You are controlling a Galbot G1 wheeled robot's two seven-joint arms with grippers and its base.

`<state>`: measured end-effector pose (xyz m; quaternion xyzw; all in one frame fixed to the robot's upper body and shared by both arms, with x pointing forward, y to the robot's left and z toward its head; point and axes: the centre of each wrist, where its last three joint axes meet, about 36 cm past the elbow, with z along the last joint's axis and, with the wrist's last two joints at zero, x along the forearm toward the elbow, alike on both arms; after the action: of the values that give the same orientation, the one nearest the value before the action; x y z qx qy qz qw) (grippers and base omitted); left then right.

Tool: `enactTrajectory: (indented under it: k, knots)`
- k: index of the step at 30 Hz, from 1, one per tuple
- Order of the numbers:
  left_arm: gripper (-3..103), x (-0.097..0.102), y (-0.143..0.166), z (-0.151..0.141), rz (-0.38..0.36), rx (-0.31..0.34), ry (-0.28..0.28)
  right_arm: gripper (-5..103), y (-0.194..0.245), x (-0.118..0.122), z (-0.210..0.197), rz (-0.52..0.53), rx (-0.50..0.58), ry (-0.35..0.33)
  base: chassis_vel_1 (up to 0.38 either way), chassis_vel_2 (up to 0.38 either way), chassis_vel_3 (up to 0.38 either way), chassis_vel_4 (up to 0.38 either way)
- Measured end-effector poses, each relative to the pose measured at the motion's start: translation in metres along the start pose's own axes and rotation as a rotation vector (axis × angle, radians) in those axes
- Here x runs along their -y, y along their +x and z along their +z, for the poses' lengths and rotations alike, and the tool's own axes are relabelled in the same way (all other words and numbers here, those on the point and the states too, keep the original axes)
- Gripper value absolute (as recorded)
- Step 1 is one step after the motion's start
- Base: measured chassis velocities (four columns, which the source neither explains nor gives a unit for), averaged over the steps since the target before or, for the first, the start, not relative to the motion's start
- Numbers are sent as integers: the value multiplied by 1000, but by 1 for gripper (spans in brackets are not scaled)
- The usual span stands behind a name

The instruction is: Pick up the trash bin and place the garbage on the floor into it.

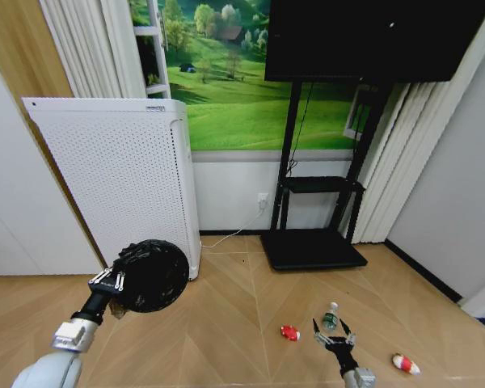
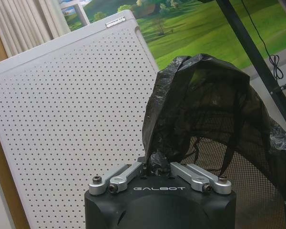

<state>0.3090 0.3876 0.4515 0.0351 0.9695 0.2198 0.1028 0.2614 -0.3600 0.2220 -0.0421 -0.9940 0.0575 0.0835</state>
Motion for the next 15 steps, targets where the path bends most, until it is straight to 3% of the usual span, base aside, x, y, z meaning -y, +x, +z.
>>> enactTrajectory:
  k: [5,15]
  knots:
    - [7,2,1,5,-7,-10,9,100,-1,2,-4,-8,7,54,-56,-50,53,43]
    - [7,5,0,5,-9,-7,14,100,1,3,5,-87,1,68,-15,13,17,-13]
